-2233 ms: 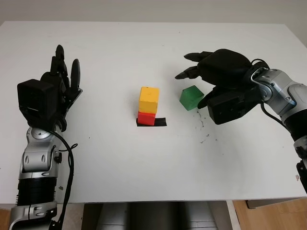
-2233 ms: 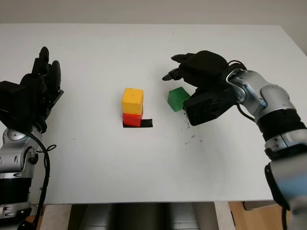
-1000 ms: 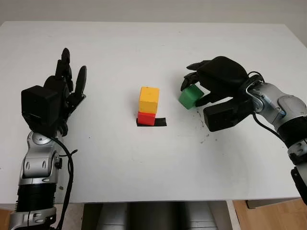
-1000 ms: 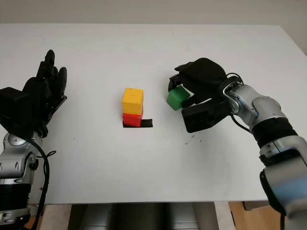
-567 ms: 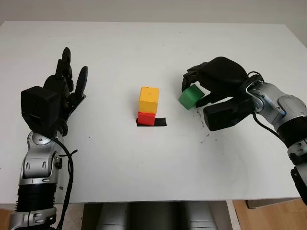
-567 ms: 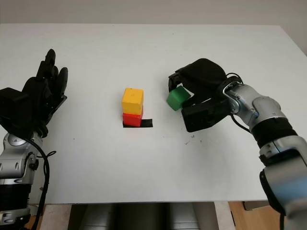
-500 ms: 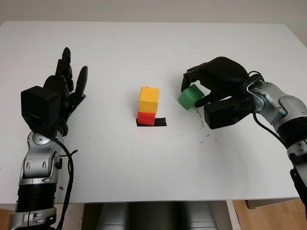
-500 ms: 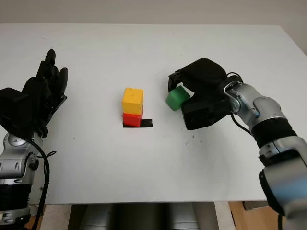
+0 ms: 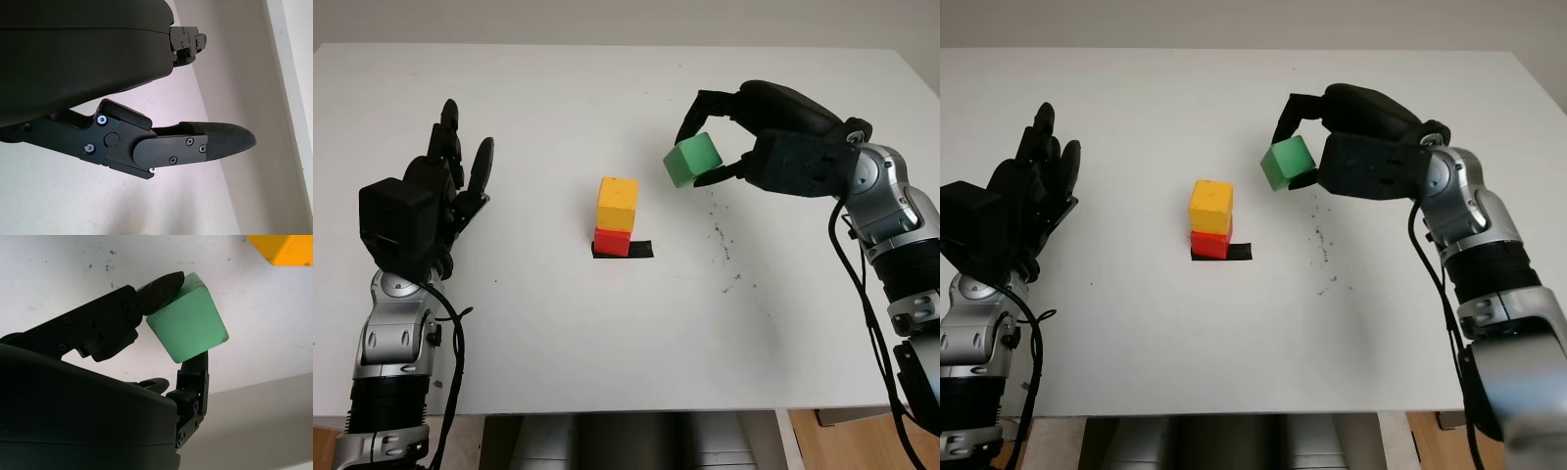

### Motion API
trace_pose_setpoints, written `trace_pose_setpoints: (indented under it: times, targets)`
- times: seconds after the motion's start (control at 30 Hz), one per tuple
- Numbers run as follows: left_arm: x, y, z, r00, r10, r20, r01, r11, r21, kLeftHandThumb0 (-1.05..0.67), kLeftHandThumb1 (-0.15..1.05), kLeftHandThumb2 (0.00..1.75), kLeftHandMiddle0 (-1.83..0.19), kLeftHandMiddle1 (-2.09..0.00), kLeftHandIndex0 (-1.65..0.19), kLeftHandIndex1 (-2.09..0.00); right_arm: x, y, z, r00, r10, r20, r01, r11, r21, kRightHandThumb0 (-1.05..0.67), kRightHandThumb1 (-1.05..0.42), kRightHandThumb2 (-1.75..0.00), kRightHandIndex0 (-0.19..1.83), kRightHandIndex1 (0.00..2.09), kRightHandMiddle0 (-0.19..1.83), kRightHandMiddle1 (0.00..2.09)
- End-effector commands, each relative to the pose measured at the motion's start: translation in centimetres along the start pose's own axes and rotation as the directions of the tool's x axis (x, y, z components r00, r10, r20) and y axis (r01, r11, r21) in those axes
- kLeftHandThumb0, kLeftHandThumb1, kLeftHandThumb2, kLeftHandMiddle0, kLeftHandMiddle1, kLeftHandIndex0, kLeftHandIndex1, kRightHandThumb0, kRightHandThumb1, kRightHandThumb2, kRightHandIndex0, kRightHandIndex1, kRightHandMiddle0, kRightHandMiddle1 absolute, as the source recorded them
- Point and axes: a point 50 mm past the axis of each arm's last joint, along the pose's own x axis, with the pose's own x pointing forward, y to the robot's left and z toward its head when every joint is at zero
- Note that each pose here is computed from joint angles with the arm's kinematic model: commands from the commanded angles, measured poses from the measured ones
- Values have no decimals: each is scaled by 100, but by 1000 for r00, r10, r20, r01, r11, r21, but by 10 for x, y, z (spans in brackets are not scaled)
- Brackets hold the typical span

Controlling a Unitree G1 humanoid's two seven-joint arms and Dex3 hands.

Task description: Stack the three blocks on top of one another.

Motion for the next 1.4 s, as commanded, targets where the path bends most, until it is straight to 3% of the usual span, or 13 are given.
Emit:
trace_pose_setpoints:
  times: [0.0, 0.63, 1.0, 1.37]
  targets:
    - [-2, -1, -3, 1000, -3, 0, 3, 1000, 6, -78, 105, 50, 16, -5, 11, -5, 1, -14, 11, 999, -40, 35, 38, 998, 54, -38, -92, -5, 40, 5, 39, 140]
    - [0, -3, -4, 1000, 5, -3, -5, 1000, -6, -78, 105, 51, 17, -5, 12, -5, 5, -31, 43, 994, 44, 102, -84, 896, 436, -44, -94, -6, 38, 4, 30, 166]
    - [-2, -6, -5, 1000, 24, -13, -24, 1000, -21, -77, 105, 50, 15, -6, 11, -5, 5, -10, 57, 985, 142, 101, -175, 800, 573, -40, -102, -6, 35, 3, 17, 172]
    - [-3, -8, -4, 1000, 26, -12, -26, 999, -25, -78, 105, 50, 16, -5, 11, -6, 7, 2, 73, 988, 155, 24, -139, 790, 597, -40, -105, -6, 30, 0, 12, 179]
